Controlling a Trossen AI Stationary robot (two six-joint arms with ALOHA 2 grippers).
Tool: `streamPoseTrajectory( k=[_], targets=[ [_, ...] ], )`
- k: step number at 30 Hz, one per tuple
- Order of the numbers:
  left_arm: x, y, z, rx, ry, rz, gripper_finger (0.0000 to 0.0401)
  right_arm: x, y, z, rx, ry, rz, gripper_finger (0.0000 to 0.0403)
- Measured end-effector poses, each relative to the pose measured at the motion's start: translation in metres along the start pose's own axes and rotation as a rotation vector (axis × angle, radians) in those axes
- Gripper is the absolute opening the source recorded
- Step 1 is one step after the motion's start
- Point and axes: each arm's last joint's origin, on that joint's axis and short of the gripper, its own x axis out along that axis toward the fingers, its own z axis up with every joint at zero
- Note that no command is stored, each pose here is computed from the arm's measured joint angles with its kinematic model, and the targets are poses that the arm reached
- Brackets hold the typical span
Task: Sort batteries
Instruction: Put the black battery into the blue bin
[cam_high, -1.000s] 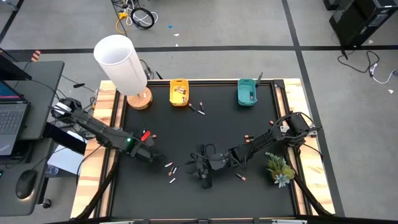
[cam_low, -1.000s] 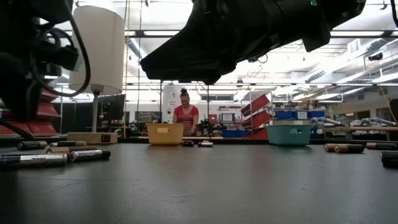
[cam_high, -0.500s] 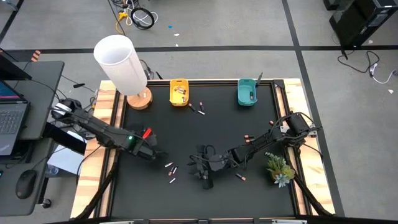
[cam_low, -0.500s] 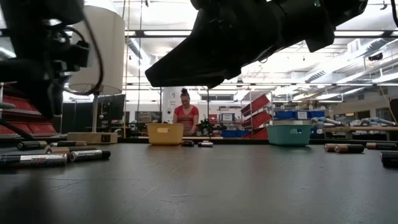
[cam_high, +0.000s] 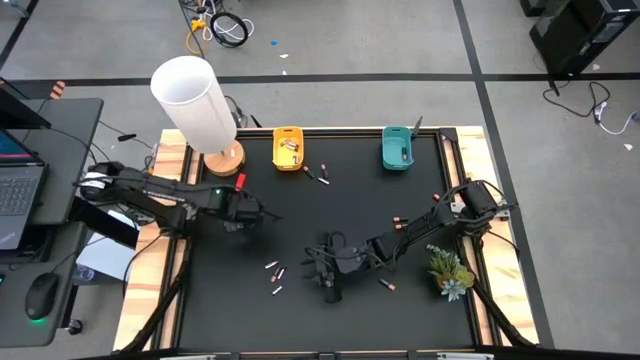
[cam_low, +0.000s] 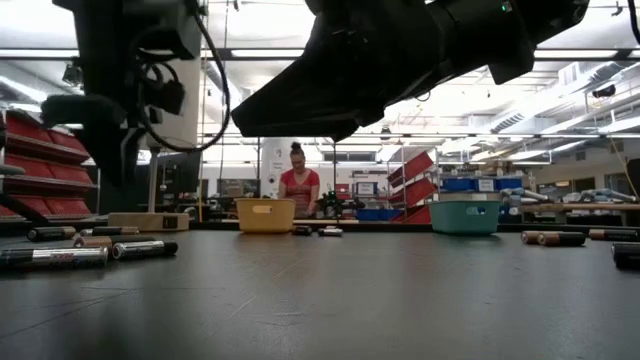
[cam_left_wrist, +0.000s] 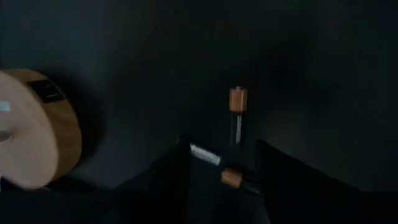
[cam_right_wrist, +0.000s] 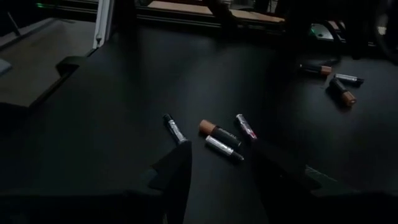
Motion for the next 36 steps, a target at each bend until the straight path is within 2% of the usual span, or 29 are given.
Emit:
streamPoseTrajectory(
  k=[6, 10, 16, 20, 23, 29, 36],
  targets=[
    [0.017, 0.014, 0.006, -0.059, -0.006, -0.04, 0.0165, 0.0, 0.0, 0.0, -0.001, 0.0, 0.002, 0.0174],
    [0.027, 0.025, 0.004, -0.075, 0.026, -0.118, 0.0158, 0.0, 0.0, 0.0, -0.007, 0.0, 0.006, 0.0174],
    [0.03, 0.03, 0.005, -0.088, 0.027, -0.18, 0.0157, 0.0, 0.001, 0.0, -0.008, 0.001, 0.014, 0.0174],
    [0.03, 0.03, 0.005, -0.226, 0.041, -0.219, 0.0156, 0.0, 0.001, 0.0, -0.008, 0.001, 0.02, 0.0174],
    [0.03, 0.03, 0.006, -0.334, 0.044, -0.209, 0.0156, 0.0, 0.001, 0.0, -0.008, 0.001, 0.027, 0.0174],
    [0.036, 0.029, 0.007, -0.33, 0.081, -0.163, 0.016, 0.0, 0.001, 0.001, -0.011, -0.007, 0.028, 0.0174],
    [0.053, 0.02, 0.014, -0.276, 0.148, -0.189, 0.0168, 0.0, 0.003, 0.001, -0.025, -0.014, 0.041, 0.0174]
  ],
)
